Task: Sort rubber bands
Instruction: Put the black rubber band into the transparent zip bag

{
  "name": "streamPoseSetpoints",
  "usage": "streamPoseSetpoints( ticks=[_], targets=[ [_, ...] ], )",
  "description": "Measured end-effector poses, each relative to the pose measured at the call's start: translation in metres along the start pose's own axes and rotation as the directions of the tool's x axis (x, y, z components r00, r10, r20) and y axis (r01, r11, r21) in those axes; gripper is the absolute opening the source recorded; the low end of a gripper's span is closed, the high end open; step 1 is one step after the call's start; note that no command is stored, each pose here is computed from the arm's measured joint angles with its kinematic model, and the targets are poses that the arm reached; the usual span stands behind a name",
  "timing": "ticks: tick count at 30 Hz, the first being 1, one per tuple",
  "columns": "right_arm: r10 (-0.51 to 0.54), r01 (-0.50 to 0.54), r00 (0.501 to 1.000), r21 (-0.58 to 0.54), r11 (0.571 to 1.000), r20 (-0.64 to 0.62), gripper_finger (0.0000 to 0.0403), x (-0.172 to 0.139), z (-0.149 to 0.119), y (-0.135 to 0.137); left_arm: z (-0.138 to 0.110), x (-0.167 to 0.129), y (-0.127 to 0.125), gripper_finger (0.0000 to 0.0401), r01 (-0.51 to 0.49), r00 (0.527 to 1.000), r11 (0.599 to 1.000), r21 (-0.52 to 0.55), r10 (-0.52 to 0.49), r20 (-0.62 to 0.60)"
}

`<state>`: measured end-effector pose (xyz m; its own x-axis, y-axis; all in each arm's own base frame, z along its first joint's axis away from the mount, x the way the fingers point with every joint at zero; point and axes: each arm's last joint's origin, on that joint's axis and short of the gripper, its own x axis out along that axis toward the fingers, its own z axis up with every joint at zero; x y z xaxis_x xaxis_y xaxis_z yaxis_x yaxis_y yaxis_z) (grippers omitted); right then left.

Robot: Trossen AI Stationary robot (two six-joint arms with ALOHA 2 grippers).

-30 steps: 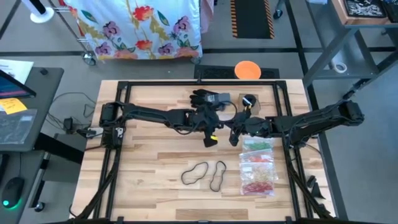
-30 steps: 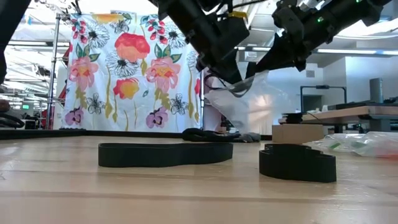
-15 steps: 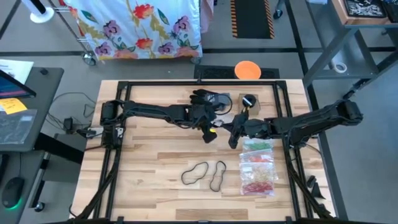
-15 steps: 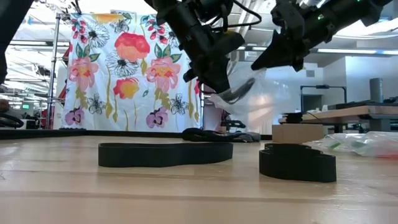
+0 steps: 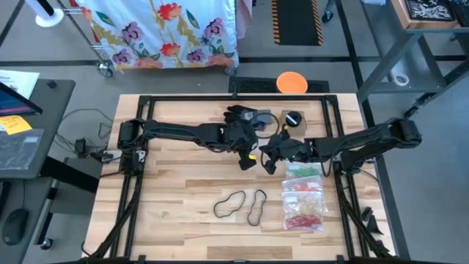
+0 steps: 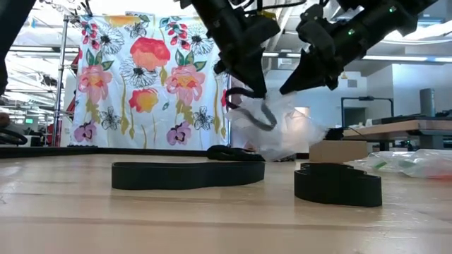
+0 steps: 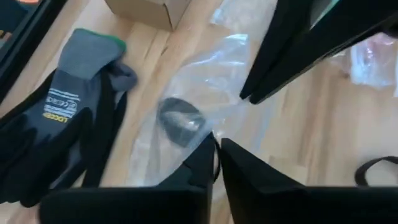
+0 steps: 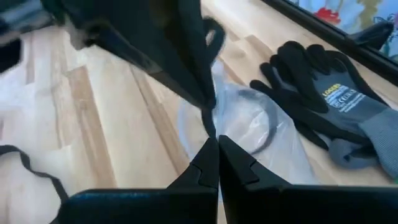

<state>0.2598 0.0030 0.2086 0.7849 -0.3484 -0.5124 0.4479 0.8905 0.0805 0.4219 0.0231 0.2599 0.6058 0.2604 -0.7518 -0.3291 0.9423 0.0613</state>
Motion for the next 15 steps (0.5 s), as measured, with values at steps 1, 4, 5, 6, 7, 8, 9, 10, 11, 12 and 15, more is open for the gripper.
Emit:
streamPoseSetpoints(
  ticks=[1, 4, 5, 6, 7, 8, 9, 10, 11, 12, 15],
  targets=[
    [-0.002, 0.002, 1.000, 0.002, 1.000, 0.004, 0.0000, -0.0004, 0.0006, -0.0001, -0.0003, -0.0005, -0.0014, 0.0033, -0.001, 1.000, 1.000, 0.009, 0.001, -0.002],
    [-0.021, 0.021, 1.000, 0.006, 1.000, 0.013, 0.0000, -0.0029, 0.0027, -0.0030, -0.0014, -0.0030, -0.0048, 0.0054, -0.036, 0.999, 0.999, 0.027, 0.036, 0.002],
    [-0.021, 0.021, 1.000, 0.010, 1.000, 0.019, 0.0000, -0.0030, 0.0039, -0.0034, -0.0011, -0.0036, -0.0054, 0.0059, -0.049, 0.999, 0.998, 0.037, 0.049, 0.009],
    [-0.022, 0.021, 1.000, 0.012, 1.000, 0.020, 0.0000, -0.0036, 0.0046, -0.0041, -0.0009, -0.0040, -0.0052, 0.0063, -0.064, 0.998, 0.997, 0.052, 0.064, 0.013],
    [-0.021, 0.021, 1.000, 0.010, 1.000, 0.017, 0.0000, -0.0041, 0.0043, -0.0042, -0.0008, -0.0040, -0.0047, 0.0067, -0.070, 0.998, 0.995, 0.069, 0.069, 0.014],
    [-0.018, 0.018, 1.000, 0.010, 1.000, 0.019, 0.0000, -0.0047, 0.0046, -0.0036, -0.0007, -0.0039, -0.0044, 0.0070, -0.072, 0.997, 0.994, 0.084, 0.071, 0.014],
    [-0.015, 0.014, 1.000, 0.010, 1.000, 0.022, 0.0000, -0.0050, 0.0047, -0.0028, -0.0005, -0.0039, -0.0040, 0.0073, -0.075, 0.997, 0.993, 0.093, 0.073, 0.016],
    [-0.013, 0.012, 1.000, 0.008, 1.000, 0.021, 0.0000, -0.0051, 0.0044, -0.0023, -0.0002, -0.0039, -0.0041, 0.0076, -0.076, 0.997, 0.992, 0.101, 0.074, 0.019],
    [-0.013, 0.012, 1.000, 0.005, 1.000, 0.020, 0.0000, -0.0052, 0.0043, -0.0023, 0.0000, -0.0040, -0.0047, 0.0080, -0.075, 0.997, 0.992, 0.105, 0.073, 0.022],
    [-0.012, 0.011, 1.000, 0.005, 1.000, 0.020, 0.0000, -0.0052, 0.0042, -0.0022, 0.0001, -0.0043, -0.0059, 0.0086, -0.072, 0.997, 0.992, 0.108, 0.070, 0.025],
    [-0.017, 0.017, 1.000, -0.003, 1.000, 0.012, 0.0000, -0.0054, 0.0038, -0.0031, -0.0004, -0.0059, -0.0078, 0.0105, -0.067, 0.998, 0.992, 0.105, 0.065, 0.021]
  ],
)
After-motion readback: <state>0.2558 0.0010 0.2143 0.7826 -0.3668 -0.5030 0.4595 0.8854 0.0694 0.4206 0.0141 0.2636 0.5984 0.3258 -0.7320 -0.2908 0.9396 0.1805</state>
